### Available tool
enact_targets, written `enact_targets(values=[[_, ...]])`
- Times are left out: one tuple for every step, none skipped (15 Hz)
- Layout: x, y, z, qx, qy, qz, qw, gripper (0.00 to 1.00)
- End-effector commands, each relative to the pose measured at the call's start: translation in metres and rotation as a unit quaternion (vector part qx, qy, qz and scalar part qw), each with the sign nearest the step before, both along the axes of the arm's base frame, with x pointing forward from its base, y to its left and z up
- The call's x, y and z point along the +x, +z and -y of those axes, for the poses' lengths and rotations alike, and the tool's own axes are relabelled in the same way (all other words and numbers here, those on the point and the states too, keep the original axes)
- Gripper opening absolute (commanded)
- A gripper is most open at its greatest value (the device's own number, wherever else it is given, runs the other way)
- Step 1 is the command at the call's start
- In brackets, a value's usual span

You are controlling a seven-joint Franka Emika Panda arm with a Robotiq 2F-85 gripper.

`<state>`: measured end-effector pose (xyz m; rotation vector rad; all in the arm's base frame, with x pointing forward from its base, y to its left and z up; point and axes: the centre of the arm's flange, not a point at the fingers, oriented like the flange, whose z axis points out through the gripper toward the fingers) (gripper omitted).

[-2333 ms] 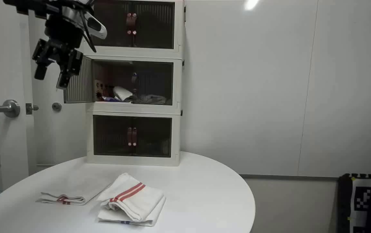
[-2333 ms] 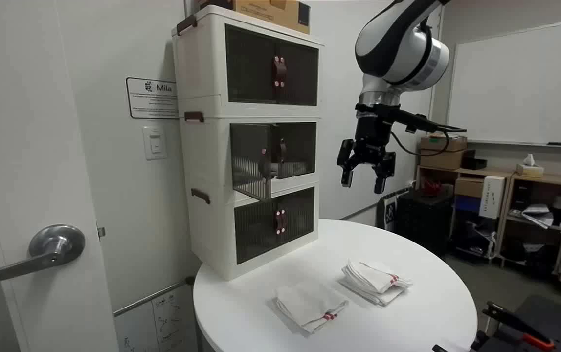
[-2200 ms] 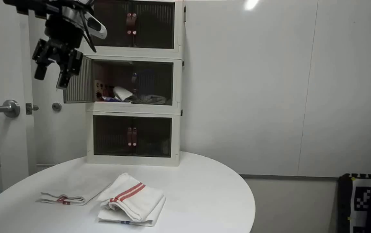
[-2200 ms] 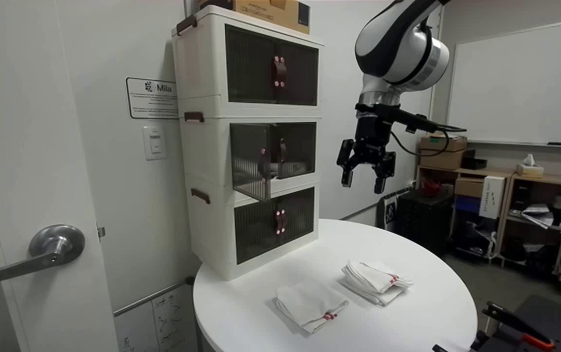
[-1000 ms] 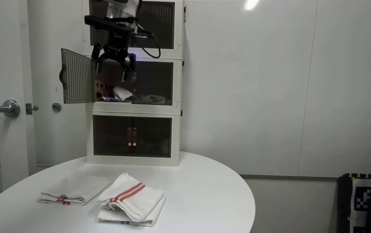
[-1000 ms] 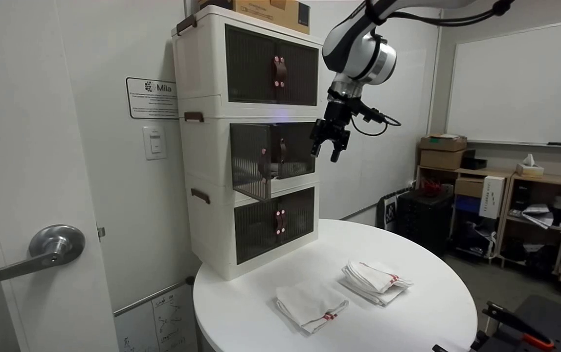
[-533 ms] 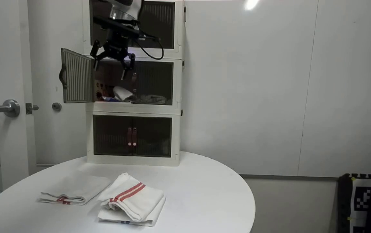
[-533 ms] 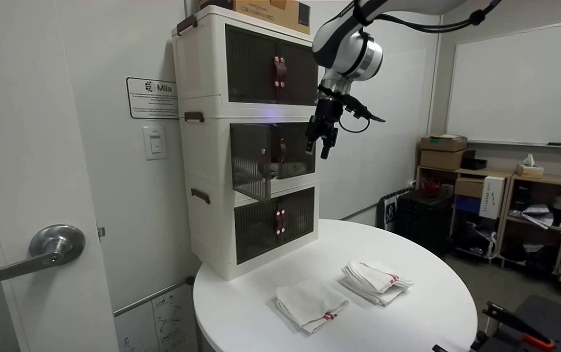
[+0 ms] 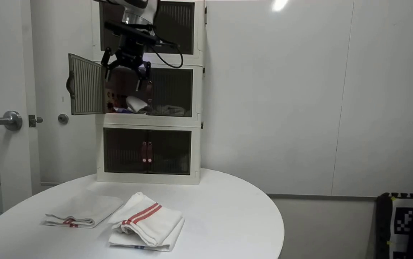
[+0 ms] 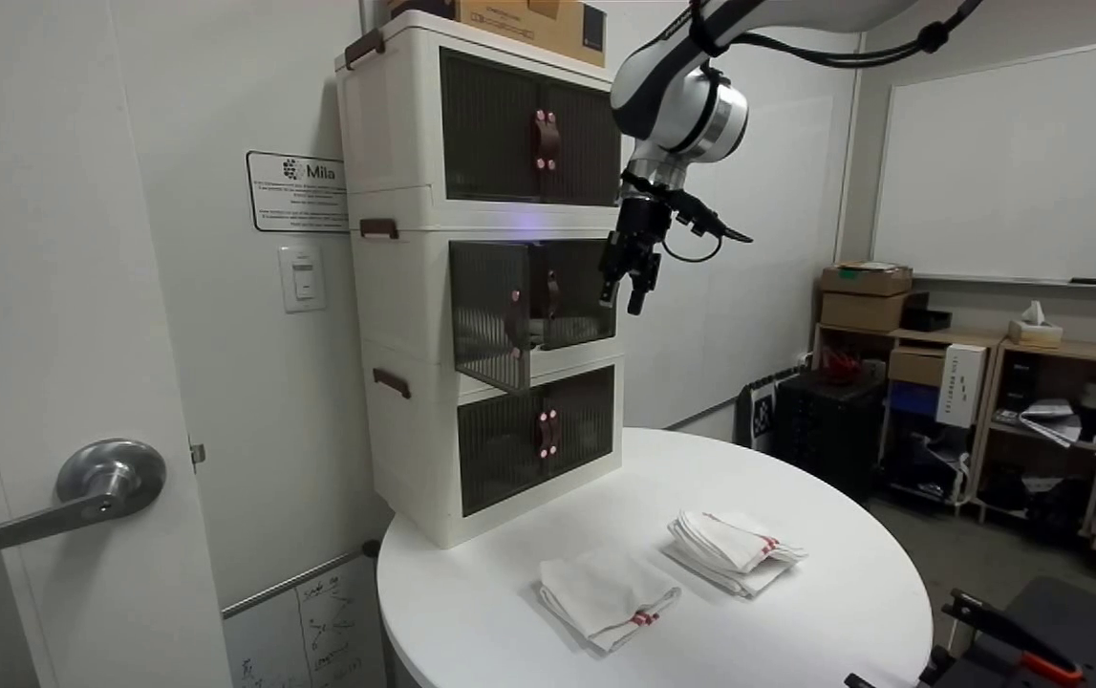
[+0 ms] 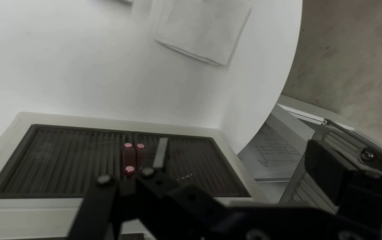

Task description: Open the drawer in the middle compartment

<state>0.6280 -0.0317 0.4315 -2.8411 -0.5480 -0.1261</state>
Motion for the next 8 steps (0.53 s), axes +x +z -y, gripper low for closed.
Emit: enact_targets(values=[[0.011,-0.018,-0.003,-0.007,0.031,0.092,0.9952,1.0],[0.016,-0.019,-0.002,-0.002,0.034,0.121,0.9921,1.0],[0.021,-0.018,0.0,0.015,0.033,0.147,0.9885,1.0],[0.025,-0.019,0.004,0.033,0.036,0.167,0.9848,1.0],[0.03,-0.019,0.013,0.063,0.036,0.177,0.9816,1.0],[0.034,-0.021,0.02,0.088,0.03,0.188,0.9777,1.0],[0.04,-0.025,0.031,0.113,0.025,0.201,0.9727,1.0],[0.041,-0.027,0.039,0.137,0.024,0.215,0.9667,1.0]])
